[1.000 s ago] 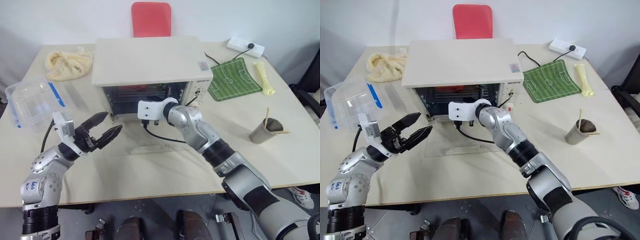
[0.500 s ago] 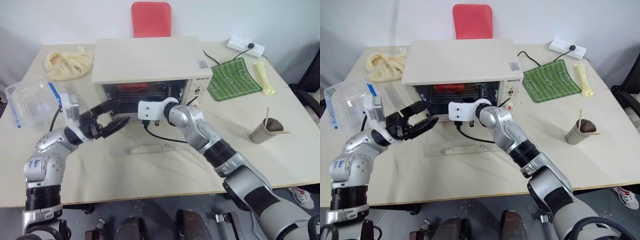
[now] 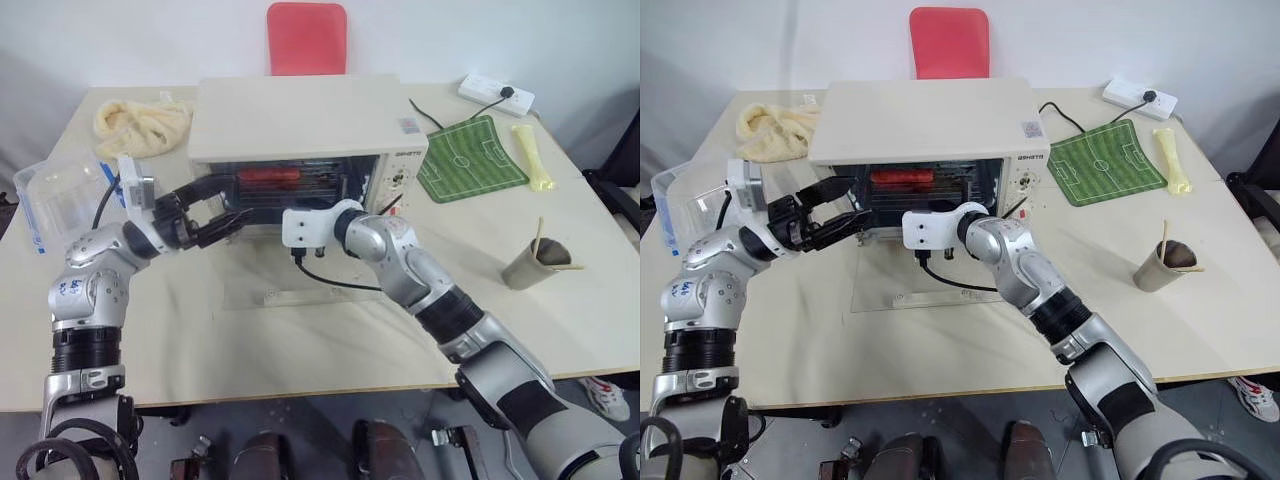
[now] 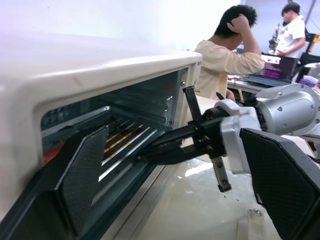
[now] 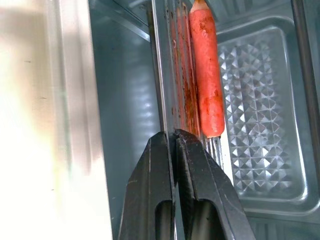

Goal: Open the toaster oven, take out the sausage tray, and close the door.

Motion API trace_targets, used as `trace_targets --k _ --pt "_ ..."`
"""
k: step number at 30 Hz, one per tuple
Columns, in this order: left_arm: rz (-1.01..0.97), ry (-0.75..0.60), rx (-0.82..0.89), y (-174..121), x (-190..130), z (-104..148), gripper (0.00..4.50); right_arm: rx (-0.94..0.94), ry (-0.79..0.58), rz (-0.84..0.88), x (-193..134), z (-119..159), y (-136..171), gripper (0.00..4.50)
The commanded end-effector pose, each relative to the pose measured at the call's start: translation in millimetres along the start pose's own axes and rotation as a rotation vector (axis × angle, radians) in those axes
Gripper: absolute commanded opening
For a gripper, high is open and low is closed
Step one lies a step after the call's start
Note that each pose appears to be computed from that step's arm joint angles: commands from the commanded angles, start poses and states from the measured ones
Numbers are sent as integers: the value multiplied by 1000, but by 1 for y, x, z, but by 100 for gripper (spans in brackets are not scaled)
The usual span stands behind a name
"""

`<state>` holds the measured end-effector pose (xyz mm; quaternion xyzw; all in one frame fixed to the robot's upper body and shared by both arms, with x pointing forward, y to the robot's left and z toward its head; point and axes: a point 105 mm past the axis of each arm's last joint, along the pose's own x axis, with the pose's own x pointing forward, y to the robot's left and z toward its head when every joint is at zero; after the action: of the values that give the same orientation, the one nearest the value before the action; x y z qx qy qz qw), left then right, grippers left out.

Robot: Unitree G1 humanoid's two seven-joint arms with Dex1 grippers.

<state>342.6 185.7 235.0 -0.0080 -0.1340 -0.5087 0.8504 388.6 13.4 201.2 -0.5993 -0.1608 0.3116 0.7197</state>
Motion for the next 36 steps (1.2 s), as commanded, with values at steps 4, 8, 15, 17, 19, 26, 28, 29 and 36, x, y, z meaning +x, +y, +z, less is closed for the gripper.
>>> trace_targets --k 4,8,15,17,19,26,28,29,36 --pt "13 -5 42 6 3 7 450 -61 -58 -65 -16 21 -15 2" --pt "25 2 48 11 2 7 450 -69 -61 -68 -26 25 -12 2" --pt "29 6 48 15 3 7 450 -42 -74 -96 -41 34 -8 2" --pt "30 7 47 15 3 6 450 -44 -82 -104 -44 36 -7 2" --pt "31 9 47 16 4 6 450 -63 -90 -106 -49 38 -3 2" --pt "36 13 42 19 4 6 450 -125 -99 -102 -63 34 6 2" --pt "37 14 42 20 3 6 450 -134 -101 -106 -64 34 6 2" --pt "38 15 41 20 3 6 450 -135 -103 -106 -65 34 6 2" --pt "47 18 34 22 -2 5 450 -55 -161 -66 -74 37 10 2"
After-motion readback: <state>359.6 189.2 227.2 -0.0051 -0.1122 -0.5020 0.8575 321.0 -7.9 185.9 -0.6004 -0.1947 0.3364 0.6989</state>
